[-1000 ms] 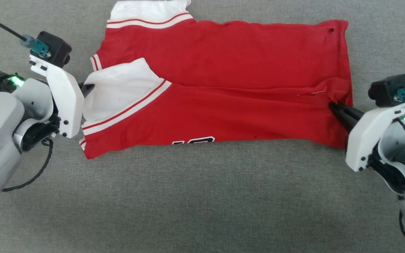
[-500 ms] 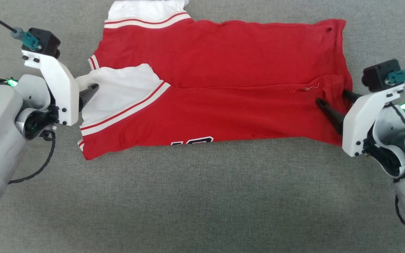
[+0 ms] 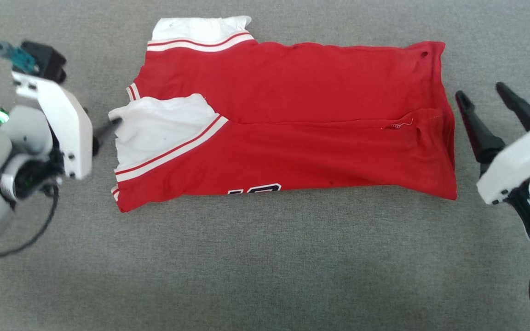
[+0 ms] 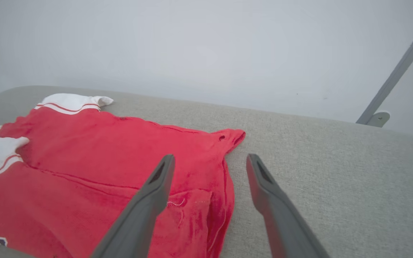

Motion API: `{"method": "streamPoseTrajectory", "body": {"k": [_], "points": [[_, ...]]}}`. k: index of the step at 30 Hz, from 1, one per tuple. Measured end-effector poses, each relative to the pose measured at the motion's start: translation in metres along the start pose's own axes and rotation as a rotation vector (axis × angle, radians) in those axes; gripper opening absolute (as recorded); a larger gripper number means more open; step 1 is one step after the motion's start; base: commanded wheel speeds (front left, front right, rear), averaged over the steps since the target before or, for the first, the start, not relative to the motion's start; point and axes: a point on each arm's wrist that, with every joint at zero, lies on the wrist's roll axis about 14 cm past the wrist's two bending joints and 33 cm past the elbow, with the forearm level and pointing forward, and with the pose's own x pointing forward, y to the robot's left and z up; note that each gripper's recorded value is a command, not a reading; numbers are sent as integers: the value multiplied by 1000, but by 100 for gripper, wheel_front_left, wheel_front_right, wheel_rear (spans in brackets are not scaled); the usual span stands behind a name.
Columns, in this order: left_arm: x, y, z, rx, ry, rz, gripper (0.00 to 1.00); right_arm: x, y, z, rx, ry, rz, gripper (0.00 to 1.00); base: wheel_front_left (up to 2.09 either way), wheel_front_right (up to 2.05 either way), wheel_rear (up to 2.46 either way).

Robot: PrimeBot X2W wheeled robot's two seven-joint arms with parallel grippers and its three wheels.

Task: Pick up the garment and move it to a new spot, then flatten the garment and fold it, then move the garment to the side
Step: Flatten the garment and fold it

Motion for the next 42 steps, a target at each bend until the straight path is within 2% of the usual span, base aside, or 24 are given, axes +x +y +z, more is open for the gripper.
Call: {"method": "streamPoseTrajectory", "body": {"k": [6, 10, 18, 28, 29, 30, 31, 39, 42], "points": [[-15, -20, -27, -45, 63, -19, 100, -19, -6, 26, 13, -171, -71, 100, 0, 0, 0], [-19, -29, -49, -81, 128, -16, 100, -30, -9, 30, 37, -220, -110, 100, 0, 0, 0], [-11, -40, -78, -145, 210, -23, 100, -47, -18, 15, 77, -202, -166, 100, 0, 0, 0], [17, -33, -101, -200, 300, 4, 100, -57, -22, -19, 109, -76, -179, 100, 0, 0, 0], [18, -34, -103, -199, 312, -4, 65, -58, -22, -24, 118, -51, -179, 100, 0, 0, 0], [20, -35, -103, -191, 318, -12, 4, -58, -21, -30, 122, -27, -173, 100, 0, 0, 0], [20, -35, -103, -191, 318, -12, 0, -58, -21, -30, 122, -27, -173, 100, 0, 0, 0], [23, -41, -104, -190, 316, -43, 0, -52, -4, -77, 169, 222, -94, 100, 0, 0, 0], [23, -42, -104, -195, 312, -43, 0, -48, 0, -84, 179, 273, -78, 100, 0, 0, 0]]}}
